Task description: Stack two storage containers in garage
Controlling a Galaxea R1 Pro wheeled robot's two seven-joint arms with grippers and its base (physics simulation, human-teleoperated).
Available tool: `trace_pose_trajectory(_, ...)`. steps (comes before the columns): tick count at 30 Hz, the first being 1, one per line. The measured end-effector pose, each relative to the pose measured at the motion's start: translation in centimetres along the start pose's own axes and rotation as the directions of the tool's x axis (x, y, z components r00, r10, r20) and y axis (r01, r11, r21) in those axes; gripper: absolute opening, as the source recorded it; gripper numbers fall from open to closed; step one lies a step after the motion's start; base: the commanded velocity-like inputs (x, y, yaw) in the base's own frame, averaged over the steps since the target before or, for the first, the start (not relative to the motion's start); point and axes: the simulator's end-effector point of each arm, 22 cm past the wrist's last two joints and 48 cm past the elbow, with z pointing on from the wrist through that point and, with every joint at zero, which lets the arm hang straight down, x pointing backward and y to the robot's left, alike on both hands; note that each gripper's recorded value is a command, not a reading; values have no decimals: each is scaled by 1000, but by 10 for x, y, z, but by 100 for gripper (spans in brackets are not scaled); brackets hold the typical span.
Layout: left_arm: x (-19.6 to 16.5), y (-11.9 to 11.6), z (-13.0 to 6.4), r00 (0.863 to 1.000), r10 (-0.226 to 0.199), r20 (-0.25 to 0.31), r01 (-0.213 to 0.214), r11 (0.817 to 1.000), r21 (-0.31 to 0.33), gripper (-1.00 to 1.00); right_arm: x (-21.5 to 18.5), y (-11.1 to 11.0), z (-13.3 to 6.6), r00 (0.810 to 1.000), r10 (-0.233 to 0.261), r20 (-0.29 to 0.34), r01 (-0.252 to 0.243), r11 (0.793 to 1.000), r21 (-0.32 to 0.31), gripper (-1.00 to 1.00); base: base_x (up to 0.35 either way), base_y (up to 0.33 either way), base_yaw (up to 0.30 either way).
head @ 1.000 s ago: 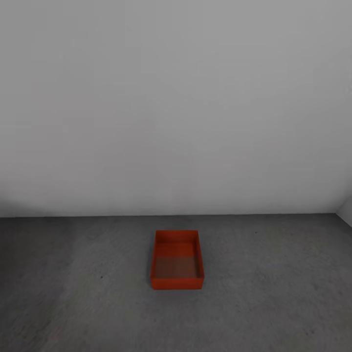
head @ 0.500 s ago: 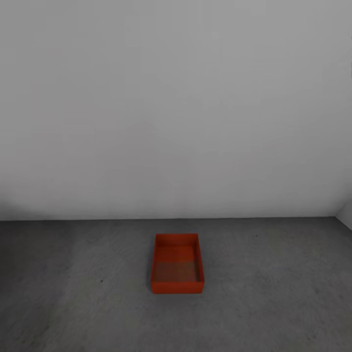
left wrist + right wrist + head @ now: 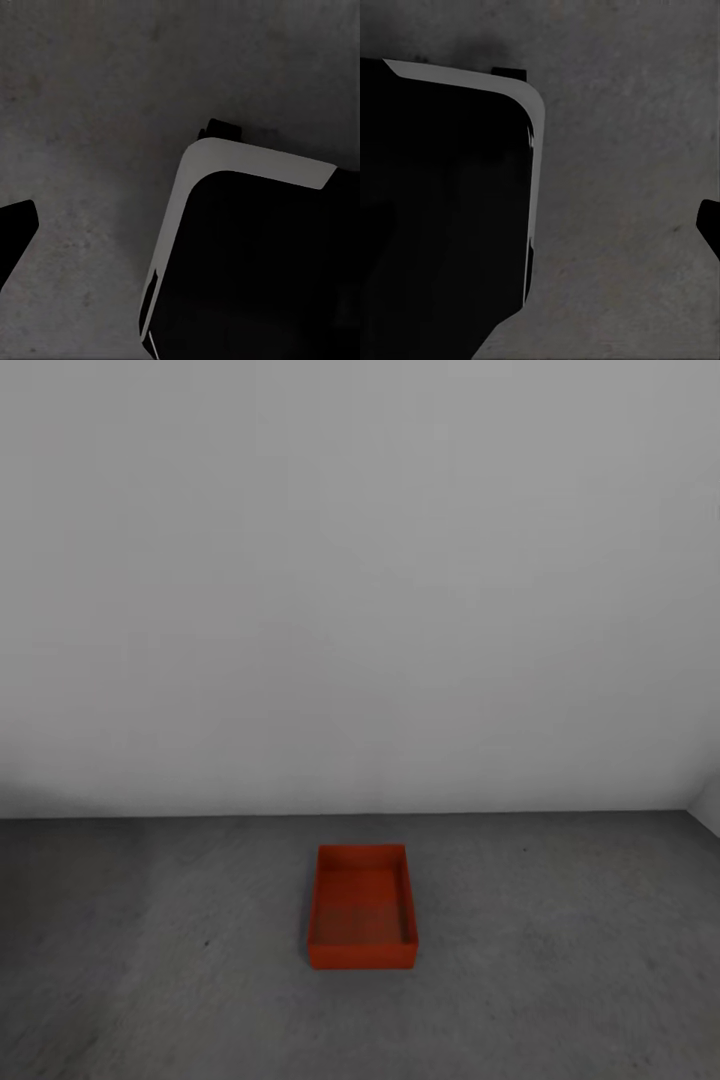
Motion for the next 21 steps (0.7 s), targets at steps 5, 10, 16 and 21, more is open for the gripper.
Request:
trace_pose_trajectory(5,-3,-1,-1,1000,-1,8,1,1000,2,100,-3,0,0,1000,1,8,-1,1000,1,100,0,0,0)
trace_pose_trajectory(10,-6,-2,-1,1000,-2,15,2,1000,4,100,-6,-1,0,1000,1,15,-1,1000,2,100,0,0,0)
trace_pose_trajectory(16,-10,-2,-2,1000,-3,25,3,1000,7,100,-10,-1,0,1000,2,25,-2,1000,2,100,0,0,0)
trace_pose_trajectory(21,-13,-3,-3,999,-4,33,4,1000,9,100,-13,-1,0,1000,2,31,-2,1000,4,100,0,0,0)
